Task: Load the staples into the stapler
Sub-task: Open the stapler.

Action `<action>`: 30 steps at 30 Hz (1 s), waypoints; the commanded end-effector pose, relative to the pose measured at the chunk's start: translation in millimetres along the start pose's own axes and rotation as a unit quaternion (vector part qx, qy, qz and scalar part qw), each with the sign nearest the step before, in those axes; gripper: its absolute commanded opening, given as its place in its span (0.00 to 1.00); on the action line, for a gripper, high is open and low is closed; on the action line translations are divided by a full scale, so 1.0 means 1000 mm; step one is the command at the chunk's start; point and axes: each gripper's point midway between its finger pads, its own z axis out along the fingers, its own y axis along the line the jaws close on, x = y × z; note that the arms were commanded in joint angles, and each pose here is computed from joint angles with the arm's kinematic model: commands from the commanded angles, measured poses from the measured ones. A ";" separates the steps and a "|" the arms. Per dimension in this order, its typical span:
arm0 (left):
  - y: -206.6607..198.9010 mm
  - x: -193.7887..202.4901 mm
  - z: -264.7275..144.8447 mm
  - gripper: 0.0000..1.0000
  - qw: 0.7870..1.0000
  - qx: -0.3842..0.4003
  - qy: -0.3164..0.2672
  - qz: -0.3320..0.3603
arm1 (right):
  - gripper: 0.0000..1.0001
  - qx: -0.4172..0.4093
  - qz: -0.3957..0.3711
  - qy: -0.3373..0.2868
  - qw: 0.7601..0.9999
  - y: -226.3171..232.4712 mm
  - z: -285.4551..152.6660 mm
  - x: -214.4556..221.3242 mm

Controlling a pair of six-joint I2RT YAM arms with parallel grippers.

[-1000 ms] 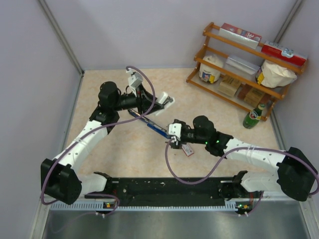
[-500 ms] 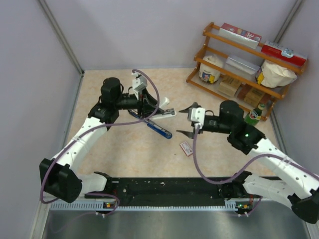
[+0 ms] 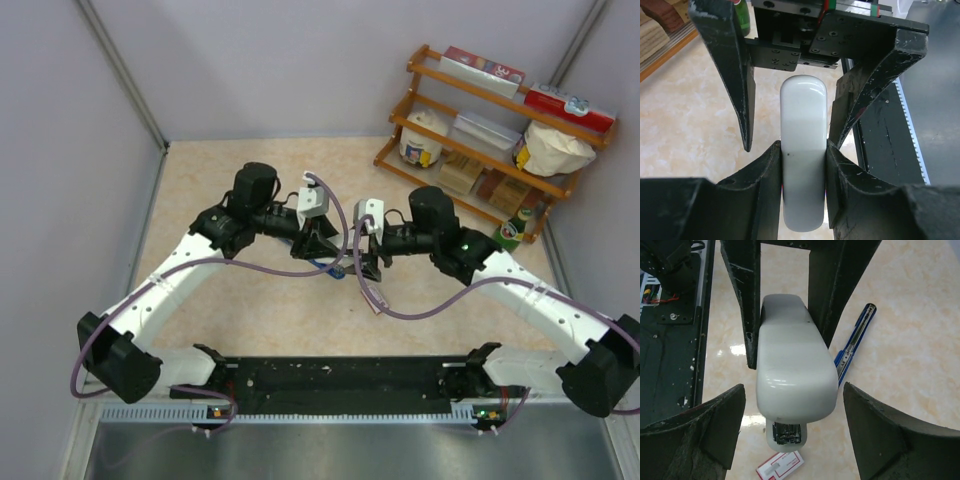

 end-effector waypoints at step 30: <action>-0.001 -0.008 0.007 0.00 0.999 0.018 -0.028 0.007 | 0.68 -0.020 0.019 -0.095 0.995 0.012 0.009 -0.014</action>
